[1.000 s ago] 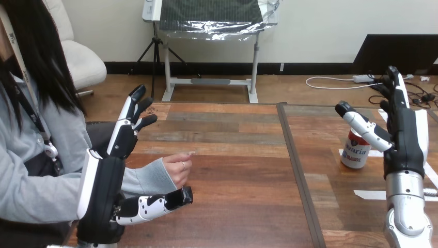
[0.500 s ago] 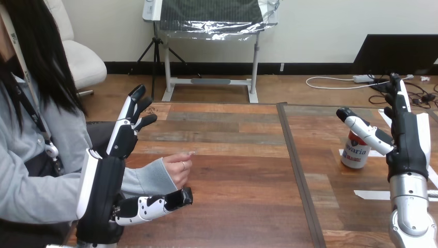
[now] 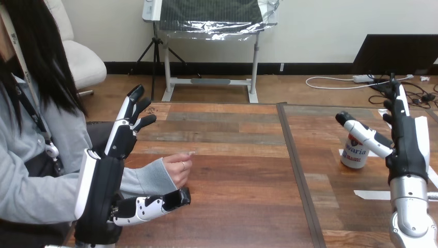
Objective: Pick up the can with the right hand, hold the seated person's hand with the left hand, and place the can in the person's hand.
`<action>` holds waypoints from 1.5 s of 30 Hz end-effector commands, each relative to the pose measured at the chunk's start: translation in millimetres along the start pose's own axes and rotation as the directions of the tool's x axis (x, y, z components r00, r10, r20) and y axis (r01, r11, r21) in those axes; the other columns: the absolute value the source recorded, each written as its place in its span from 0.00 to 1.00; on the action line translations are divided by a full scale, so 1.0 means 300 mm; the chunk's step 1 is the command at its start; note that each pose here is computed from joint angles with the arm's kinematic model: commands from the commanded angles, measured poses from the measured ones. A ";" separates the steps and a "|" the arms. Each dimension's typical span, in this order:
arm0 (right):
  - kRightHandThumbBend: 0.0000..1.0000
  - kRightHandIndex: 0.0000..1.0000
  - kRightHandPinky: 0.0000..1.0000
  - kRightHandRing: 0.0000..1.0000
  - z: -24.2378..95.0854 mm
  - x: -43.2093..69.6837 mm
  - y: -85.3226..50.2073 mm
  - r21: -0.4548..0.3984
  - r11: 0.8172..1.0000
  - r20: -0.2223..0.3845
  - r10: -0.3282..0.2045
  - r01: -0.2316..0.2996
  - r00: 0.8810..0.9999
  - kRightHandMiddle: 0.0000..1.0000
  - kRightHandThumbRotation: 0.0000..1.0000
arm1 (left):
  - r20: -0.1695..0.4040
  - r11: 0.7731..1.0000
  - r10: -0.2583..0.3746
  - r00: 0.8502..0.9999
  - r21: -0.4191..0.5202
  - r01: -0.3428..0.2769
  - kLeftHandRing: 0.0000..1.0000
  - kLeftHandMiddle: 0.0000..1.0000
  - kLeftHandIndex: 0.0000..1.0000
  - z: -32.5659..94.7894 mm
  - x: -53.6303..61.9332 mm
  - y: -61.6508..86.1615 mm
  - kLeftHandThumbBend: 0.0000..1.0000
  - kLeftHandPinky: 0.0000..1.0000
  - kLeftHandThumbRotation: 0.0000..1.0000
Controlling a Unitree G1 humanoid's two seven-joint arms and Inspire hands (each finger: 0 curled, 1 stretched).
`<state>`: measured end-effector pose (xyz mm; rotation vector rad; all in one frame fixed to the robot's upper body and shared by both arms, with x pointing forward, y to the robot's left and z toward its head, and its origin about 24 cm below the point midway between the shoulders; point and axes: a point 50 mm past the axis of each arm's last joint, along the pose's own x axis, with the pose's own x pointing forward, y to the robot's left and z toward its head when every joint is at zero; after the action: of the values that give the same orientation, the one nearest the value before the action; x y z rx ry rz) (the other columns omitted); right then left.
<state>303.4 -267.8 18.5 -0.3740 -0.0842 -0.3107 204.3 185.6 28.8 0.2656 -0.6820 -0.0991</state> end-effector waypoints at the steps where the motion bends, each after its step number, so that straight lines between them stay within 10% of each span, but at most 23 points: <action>1: 1.00 0.99 0.92 0.94 0.076 0.073 -0.015 -0.004 1.000 0.065 -0.020 0.020 0.998 0.96 0.46 | 0.051 1.000 -0.006 0.999 -0.004 0.006 0.94 0.98 0.96 0.010 0.035 0.007 1.00 0.83 0.57; 45: 1.00 0.96 0.73 0.82 -0.014 0.056 -0.006 -0.147 0.989 -0.167 -0.016 -0.009 0.986 0.91 0.50 | 0.049 0.998 -0.057 0.997 -0.037 0.059 0.93 0.97 0.96 0.019 0.006 0.010 1.00 0.78 0.54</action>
<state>295.0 -277.6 -10.1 -0.4958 0.1864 -0.3437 197.8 185.0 25.2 0.2391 -0.6651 -0.1677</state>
